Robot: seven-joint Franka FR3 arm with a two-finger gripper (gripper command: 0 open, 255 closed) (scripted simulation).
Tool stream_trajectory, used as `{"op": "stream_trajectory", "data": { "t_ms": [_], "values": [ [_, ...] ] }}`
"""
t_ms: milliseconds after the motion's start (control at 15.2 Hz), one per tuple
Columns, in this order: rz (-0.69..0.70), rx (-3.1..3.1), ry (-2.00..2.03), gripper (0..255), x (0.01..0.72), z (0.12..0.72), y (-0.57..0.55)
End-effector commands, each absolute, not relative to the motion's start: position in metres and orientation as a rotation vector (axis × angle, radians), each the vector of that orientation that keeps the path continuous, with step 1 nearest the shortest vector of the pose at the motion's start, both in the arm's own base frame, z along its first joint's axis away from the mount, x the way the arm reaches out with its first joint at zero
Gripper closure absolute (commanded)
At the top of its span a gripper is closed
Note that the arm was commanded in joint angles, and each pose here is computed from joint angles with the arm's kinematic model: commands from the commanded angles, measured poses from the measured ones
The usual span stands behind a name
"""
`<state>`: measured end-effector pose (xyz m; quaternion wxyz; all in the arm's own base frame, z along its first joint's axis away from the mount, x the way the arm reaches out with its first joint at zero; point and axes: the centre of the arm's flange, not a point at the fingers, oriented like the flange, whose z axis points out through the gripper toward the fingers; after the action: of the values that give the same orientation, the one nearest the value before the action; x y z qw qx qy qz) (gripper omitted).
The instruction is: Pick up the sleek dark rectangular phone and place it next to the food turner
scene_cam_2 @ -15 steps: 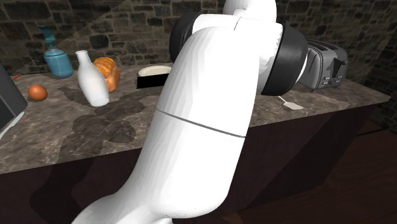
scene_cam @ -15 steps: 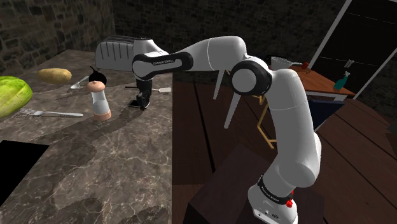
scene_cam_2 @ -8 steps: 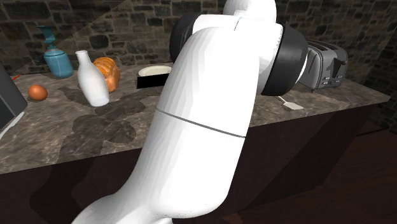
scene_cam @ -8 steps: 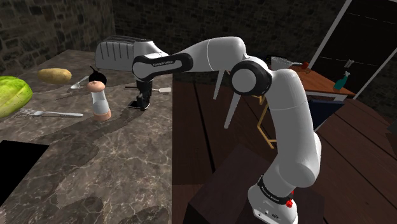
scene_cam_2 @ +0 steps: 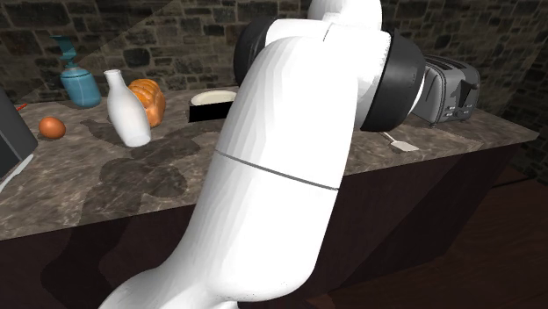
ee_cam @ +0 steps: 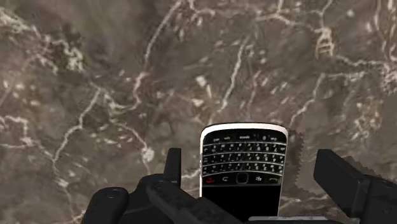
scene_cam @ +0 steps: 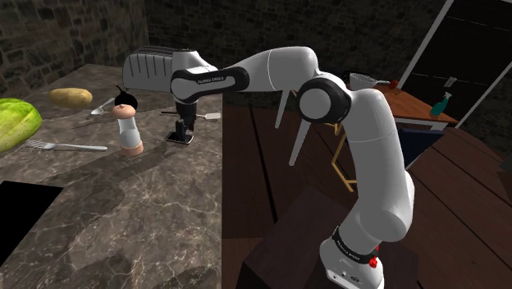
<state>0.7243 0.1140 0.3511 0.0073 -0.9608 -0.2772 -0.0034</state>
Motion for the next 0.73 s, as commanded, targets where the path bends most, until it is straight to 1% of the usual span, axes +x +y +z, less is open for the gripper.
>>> {"op": "stream_trajectory", "data": {
  "t_ms": [0,132,660],
  "values": [
    [-0.011,-3.005,-0.867,0,0.724,0.371,0.114],
    [-0.011,-3.005,-0.867,0,0.724,0.395,0.114],
    [-0.011,-3.005,-0.867,0,0.724,0.395,0.114]
  ]
}}
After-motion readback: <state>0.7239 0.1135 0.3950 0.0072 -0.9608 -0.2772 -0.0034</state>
